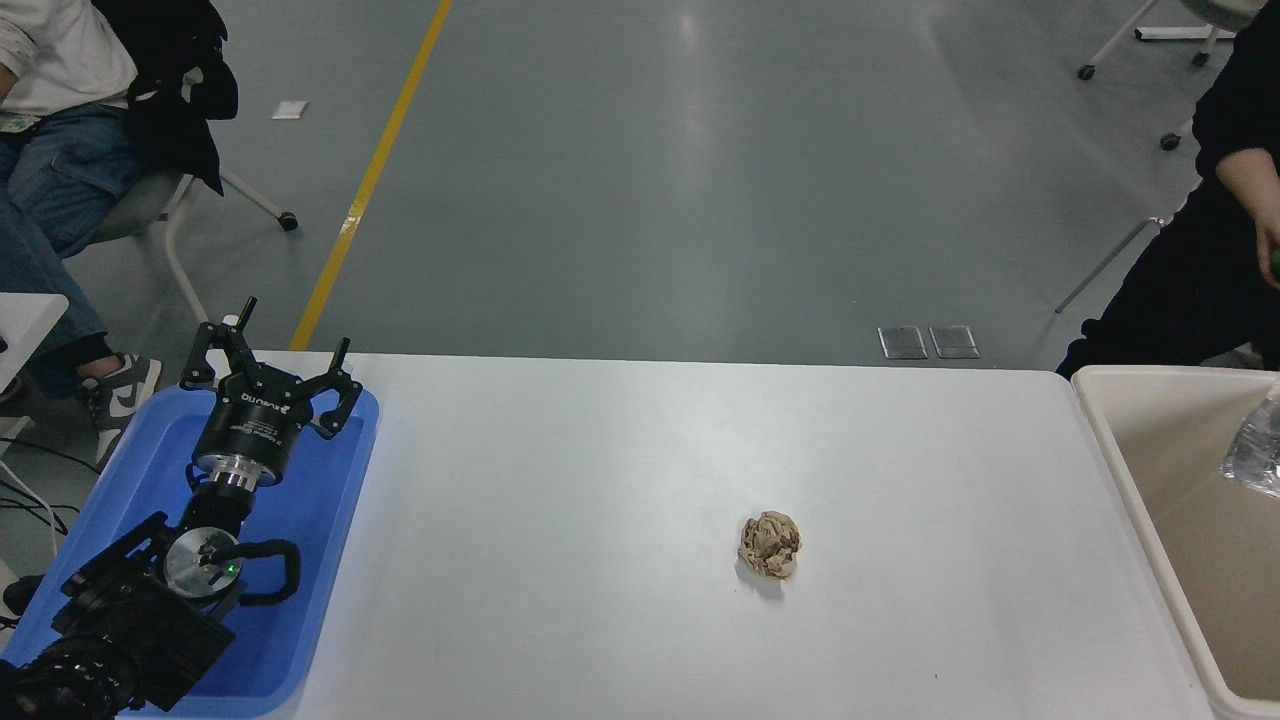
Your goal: Pick up foil plate and place in dustbin
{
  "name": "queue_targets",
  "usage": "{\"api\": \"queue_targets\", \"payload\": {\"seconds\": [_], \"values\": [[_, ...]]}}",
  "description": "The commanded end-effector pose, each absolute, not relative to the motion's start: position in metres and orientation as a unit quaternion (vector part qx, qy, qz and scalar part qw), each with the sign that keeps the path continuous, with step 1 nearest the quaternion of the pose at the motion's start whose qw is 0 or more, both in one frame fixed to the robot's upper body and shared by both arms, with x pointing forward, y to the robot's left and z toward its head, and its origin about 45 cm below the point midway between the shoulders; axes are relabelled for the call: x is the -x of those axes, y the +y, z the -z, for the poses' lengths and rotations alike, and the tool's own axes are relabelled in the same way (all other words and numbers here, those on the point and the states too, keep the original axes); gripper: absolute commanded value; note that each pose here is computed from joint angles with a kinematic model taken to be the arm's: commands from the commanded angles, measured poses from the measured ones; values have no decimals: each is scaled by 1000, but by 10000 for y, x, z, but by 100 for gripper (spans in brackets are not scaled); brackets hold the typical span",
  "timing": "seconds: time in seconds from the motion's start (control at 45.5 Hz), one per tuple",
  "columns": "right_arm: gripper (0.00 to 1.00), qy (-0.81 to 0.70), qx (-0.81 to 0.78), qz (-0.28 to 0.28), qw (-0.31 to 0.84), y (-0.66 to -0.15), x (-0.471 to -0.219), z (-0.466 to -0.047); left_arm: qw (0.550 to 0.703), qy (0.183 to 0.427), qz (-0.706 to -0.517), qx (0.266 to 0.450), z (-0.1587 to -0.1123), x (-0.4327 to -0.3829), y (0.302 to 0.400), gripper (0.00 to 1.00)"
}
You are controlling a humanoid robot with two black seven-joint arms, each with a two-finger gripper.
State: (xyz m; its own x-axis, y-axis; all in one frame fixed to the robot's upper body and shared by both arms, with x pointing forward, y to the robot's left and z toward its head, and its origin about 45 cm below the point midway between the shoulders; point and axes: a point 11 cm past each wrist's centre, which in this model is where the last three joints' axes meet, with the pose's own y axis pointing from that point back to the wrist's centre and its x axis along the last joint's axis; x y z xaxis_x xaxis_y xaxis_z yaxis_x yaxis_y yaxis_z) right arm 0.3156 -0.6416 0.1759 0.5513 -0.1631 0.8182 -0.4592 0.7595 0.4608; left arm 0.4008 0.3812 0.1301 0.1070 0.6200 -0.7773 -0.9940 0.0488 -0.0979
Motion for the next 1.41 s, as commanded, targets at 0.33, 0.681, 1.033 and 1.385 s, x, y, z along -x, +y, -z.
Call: {"api": "queue_targets", "payload": {"seconds": [0.33, 0.681, 1.033, 1.385], "values": [[0, -452, -331, -96, 823, -6337, -2940, -1406, 666, 283, -606, 330, -1300, -4007, 3813, 100], [100, -472, -340, -97, 808, -6273, -3067, -1455, 666, 283, -606, 330, -1300, -4007, 3813, 100], [100, -502, -418, -90, 752, -6005, -3655, -2182, 667, 283, -605, 331, -1304, -4009, 3810, 100], [100, -371, -538, -208, 728, -4240, -4670, -3836, 667, 283, -605, 331, -1303, -4009, 3809, 100]]}}
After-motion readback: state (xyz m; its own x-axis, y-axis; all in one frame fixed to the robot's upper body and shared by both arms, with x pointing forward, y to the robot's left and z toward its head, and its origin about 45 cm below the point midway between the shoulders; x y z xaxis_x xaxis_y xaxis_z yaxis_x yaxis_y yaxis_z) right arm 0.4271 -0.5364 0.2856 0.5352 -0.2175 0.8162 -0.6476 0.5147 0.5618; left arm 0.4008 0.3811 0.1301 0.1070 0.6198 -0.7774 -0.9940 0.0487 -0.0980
